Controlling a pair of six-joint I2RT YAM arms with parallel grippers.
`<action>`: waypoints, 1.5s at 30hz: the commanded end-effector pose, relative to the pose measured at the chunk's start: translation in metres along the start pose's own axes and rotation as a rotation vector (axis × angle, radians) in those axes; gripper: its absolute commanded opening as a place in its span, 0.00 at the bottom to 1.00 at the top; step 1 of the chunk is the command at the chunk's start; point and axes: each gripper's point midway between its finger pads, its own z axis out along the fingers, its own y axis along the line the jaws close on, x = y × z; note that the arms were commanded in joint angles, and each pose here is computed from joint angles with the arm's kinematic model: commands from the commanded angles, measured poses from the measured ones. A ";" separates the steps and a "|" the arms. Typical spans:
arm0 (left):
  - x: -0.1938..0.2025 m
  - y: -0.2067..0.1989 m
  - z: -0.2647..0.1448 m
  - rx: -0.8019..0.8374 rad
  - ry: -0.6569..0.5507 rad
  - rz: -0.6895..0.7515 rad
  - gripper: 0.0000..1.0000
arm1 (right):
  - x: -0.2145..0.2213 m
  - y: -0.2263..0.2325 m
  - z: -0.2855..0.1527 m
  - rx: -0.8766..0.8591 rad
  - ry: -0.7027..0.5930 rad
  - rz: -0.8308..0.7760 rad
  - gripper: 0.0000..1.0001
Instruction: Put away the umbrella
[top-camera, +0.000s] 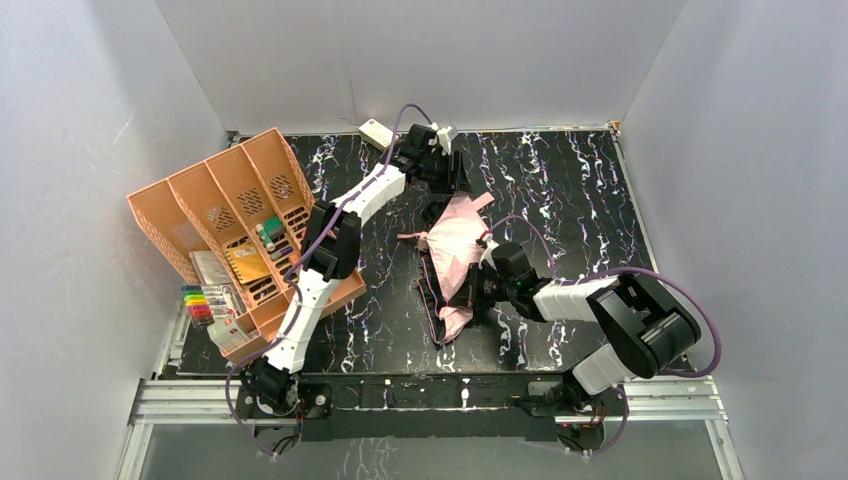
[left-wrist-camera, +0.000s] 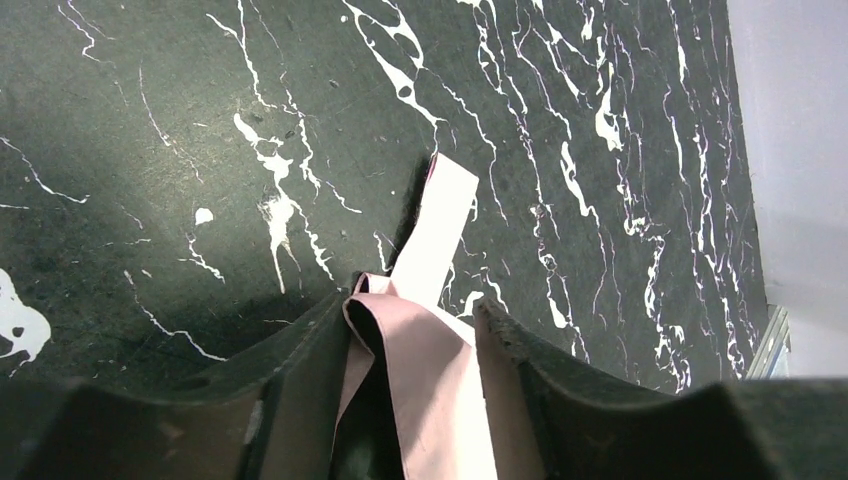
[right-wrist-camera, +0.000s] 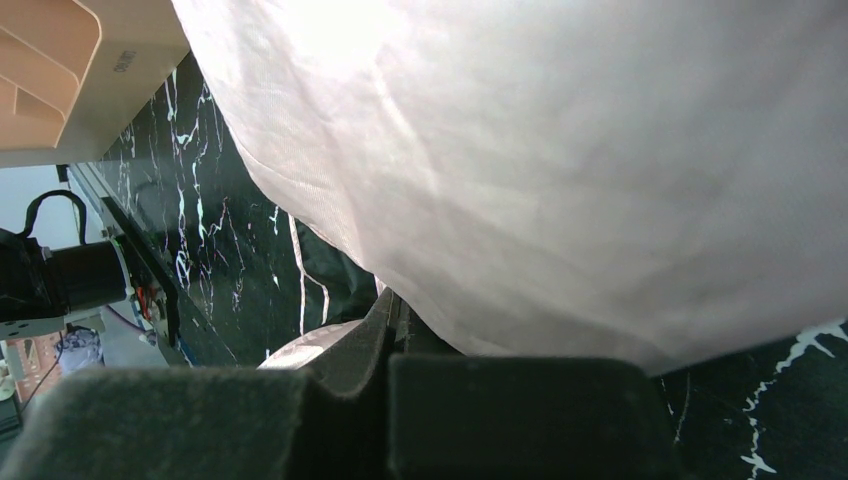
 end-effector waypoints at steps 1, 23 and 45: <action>-0.021 -0.021 -0.012 0.049 -0.040 0.027 0.43 | 0.042 -0.070 -0.008 0.277 0.107 0.011 0.00; -0.100 -0.127 -0.124 0.167 -0.285 0.214 0.00 | 0.017 -0.073 0.010 0.309 0.041 0.036 0.00; 0.063 -0.186 -0.206 0.088 -0.345 0.223 0.00 | -0.032 -0.028 0.018 0.165 -0.041 -0.022 0.03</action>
